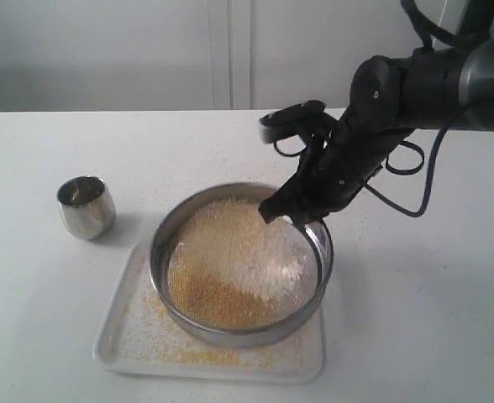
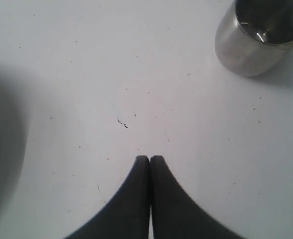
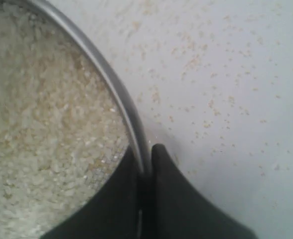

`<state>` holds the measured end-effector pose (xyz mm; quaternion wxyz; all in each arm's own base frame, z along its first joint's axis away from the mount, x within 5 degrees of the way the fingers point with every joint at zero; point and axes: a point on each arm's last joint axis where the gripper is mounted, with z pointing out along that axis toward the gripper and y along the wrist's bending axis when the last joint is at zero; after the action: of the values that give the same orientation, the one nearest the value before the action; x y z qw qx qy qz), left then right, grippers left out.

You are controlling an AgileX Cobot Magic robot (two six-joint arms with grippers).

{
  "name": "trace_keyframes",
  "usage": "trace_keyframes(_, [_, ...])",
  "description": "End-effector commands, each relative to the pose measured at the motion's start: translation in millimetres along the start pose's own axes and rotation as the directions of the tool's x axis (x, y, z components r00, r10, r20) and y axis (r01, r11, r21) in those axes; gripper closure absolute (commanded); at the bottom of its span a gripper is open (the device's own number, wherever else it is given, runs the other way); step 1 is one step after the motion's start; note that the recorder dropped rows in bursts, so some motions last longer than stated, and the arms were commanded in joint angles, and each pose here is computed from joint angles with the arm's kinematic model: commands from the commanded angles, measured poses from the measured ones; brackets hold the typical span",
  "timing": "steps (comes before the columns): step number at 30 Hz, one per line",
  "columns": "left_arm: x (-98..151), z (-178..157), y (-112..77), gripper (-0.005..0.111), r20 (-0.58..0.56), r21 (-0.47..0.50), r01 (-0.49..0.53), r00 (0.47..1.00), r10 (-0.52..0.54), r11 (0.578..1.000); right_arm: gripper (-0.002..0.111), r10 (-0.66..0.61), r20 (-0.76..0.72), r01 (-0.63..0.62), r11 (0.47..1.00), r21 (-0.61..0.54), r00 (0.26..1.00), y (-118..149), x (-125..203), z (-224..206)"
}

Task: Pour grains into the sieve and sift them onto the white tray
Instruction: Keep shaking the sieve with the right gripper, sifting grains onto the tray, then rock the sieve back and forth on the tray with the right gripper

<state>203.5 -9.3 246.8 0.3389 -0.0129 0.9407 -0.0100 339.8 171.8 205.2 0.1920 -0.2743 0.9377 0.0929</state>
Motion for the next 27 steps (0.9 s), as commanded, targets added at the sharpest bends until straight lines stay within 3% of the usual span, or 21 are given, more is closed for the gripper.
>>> trace_keyframes(1, [3,-1,0.9,0.107,-0.006,-0.003,0.007,1.0,-0.007,1.0,0.108,0.394,0.065,-0.395,0.919,-0.001,0.917,-13,-4,-6])
trace_keyframes(2, [3,-1,0.9,0.107,-0.006,-0.003,0.007,1.0,-0.007,1.0,0.108,0.332,0.065,-0.331,0.943,-0.026,0.941,-7,-5,-5])
trace_keyframes(4, [3,-1,0.9,0.107,-0.006,-0.003,0.007,1.0,-0.007,1.0,0.108,-0.001,0.035,0.003,0.999,-0.039,0.999,6,-3,-4])
trace_keyframes(5, [3,-1,0.9,0.107,-0.006,-0.003,0.007,1.0,-0.007,1.0,0.108,-0.004,0.037,0.004,1.0,-0.017,0.999,3,-3,-5])
trace_keyframes(6, [3,-1,0.9,0.107,-0.006,-0.003,0.007,1.0,-0.007,1.0,0.108,0.144,0.068,-0.146,0.989,0.016,0.987,-6,-5,-5])
trace_keyframes(8, [3,-1,0.9,0.107,-0.006,-0.003,0.007,1.0,-0.007,1.0,0.108,0.446,0.126,-0.45,0.893,0.004,0.886,-19,-6,-5])
trace_keyframes(9, [3,-1,0.9,0.107,-0.006,-0.003,0.007,1.0,-0.007,1.0,0.108,0.417,0.132,-0.42,0.908,-0.008,0.899,-17,-7,-5])
trace_keyframes(10, [3,-1,0.9,0.107,-0.006,-0.003,0.007,1.0,-0.007,1.0,0.108,0.327,0.119,-0.327,0.945,-0.022,0.938,-10,-7,-4])
trace_keyframes(11, [3,-1,0.9,0.107,-0.006,-0.003,0.007,1.0,-0.007,1.0,0.108,0.159,0.081,-0.156,0.987,-0.04,0.984,0,-5,-3])
trace_keyframes(12, [3,-1,0.9,0.107,-0.006,-0.003,0.007,1.0,-0.007,1.0,0.108,-0.056,0.03,0.058,0.997,-0.056,0.998,8,0,-2])
trace_keyframes(13, [3,-1,0.9,0.107,-0.006,-0.003,0.007,1.0,-0.007,1.0,0.108,-0.165,0.0,0.165,0.984,-0.064,0.986,10,3,-2])
trace_keyframes(14, [3,-1,0.9,0.107,-0.006,-0.003,0.007,1.0,-0.007,1.0,0.108,-0.089,-0.001,0.089,0.995,-0.035,0.996,5,3,-2])
trace_keyframes(15, [3,-1,0.9,0.107,-0.006,-0.003,0.007,1.0,-0.007,1.0,0.108,0.109,0.033,-0.109,0.994,0.004,0.993,-5,0,-3])
trace_keyframes(17, [3,-1,0.9,0.107,-0.006,-0.003,0.007,1.0,-0.007,1.0,0.108,0.434,0.1,-0.435,0.9,-0.006,0.895,-17,-4,-5])
trace_keyframes(19, [3,-1,0.9,0.107,-0.006,-0.003,0.007,1.0,-0.007,1.0,0.108,0.311,0.108,-0.309,0.95,-0.031,0.944,-8,-7,-4])
trace_keyframes(21, [3,-1,0.9,0.107,-0.006,-0.003,0.007,1.0,-0.007,1.0,0.108,0.029,0.068,-0.028,0.999,-0.021,0.997,2,-5,-4])
trace_keyframes(22, [3,-1,0.9,0.107,-0.006,-0.003,0.007,1.0,-0.007,1.0,0.108,0.035,0.069,-0.035,0.999,-0.005,0.997,0,-5,-4])
trace_keyframes(24, [3,-1,0.9,0.107,-0.006,-0.003,0.007,1.0,-0.007,1.0,0.108,0.355,0.12,-0.357,0.934,-0.004,0.927,-14,-7,-5])
trace_keyframes(25, [3,-1,0.9,0.107,-0.006,-0.003,0.007,1.0,-0.007,1.0,0.108,0.407,0.125,-0.409,0.913,-0.015,0.905,-16,-7,-4])
trace_keyframes(26, [3,-1,0.9,0.107,-0.006,-0.003,0.007,1.0,-0.007,1.0,0.108,0.348,0.105,-0.347,0.937,-0.021,0.932,-12,-5,-4])
trace_keyframes(27, [3,-1,0.9,0.107,-0.006,-0.003,0.007,1.0,-0.007,1.0,0.108,0.19,0.067,-0.189,0.982,-0.033,0.979,-3,-3,-3])
